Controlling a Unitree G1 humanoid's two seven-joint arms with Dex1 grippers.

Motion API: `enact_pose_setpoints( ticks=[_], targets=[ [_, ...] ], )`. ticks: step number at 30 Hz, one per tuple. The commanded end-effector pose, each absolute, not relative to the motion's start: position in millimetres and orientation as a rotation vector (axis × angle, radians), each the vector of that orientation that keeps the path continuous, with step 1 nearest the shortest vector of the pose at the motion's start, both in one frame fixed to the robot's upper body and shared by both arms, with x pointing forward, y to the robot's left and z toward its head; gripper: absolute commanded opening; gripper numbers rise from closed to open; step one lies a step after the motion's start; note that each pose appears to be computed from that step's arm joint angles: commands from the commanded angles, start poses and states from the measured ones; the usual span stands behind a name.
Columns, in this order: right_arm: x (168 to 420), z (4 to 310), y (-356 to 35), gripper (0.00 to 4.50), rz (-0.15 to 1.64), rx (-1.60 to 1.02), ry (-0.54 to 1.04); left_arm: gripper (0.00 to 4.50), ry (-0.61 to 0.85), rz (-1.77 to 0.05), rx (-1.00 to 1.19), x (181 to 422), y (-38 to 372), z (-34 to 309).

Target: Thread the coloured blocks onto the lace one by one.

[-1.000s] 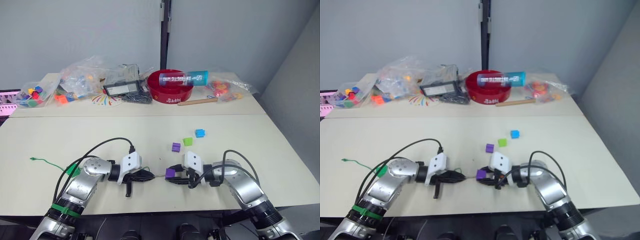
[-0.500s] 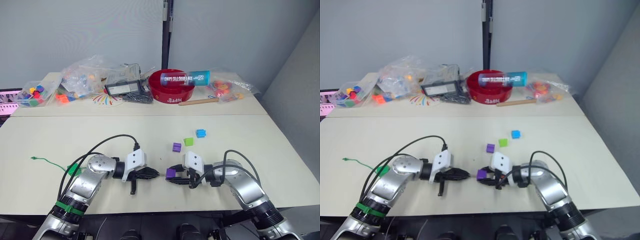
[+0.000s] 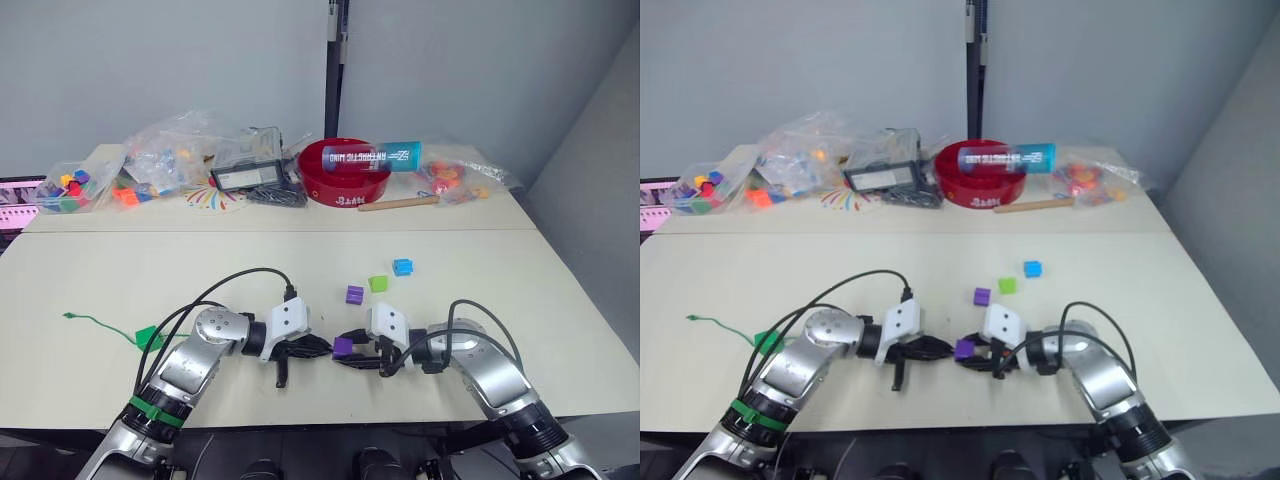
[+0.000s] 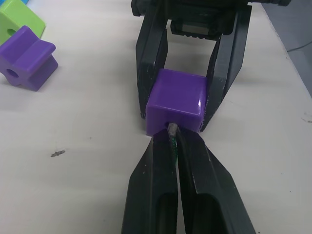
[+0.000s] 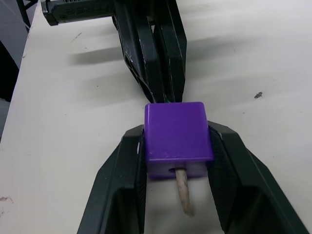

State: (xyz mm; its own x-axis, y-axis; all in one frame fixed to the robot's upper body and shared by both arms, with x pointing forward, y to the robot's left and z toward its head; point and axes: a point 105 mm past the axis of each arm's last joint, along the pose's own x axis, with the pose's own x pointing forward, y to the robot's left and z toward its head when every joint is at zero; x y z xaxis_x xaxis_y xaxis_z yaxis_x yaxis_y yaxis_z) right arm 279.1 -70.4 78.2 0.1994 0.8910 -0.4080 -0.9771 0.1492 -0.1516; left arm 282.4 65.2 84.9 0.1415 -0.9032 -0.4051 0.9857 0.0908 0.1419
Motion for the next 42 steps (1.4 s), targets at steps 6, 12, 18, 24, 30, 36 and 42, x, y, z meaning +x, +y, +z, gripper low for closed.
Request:
enact_pose_setpoints(
  ticks=[6,12,18,24,30,36,42],
  targets=[
    [267.1,55.1,-69.3,1.18,1.385,-0.392,0.342,1.02,0.134,-1.464,0.389,278.3,59.7,114.3],
    [267.5,53.7,-72.0,1.18,1.378,-0.39,0.347,2.62,0.151,-1.438,0.392,276.5,87.6,123.1],
    [269.6,54.5,-73.8,1.18,1.375,-0.392,0.347,2.62,0.214,-1.395,0.449,281.0,110.8,101.3],
    [269.9,56.1,-75.1,1.18,1.371,-0.393,0.347,2.62,0.207,-1.38,0.456,289.4,106.5,86.9],
    [269.3,57.0,-76.6,1.18,1.363,-0.389,0.346,2.62,0.23,-1.395,0.466,289.8,104.8,73.8],
    [270.2,57.9,-77.7,1.18,1.354,-0.39,0.344,0.83,0.239,-1.42,0.453,287.7,104.3,72.4],
    [271.2,58.2,-78.0,1.18,1.349,-0.391,0.342,0.02,0.225,-1.439,0.455,285.2,99.7,74.2]
  ],
)
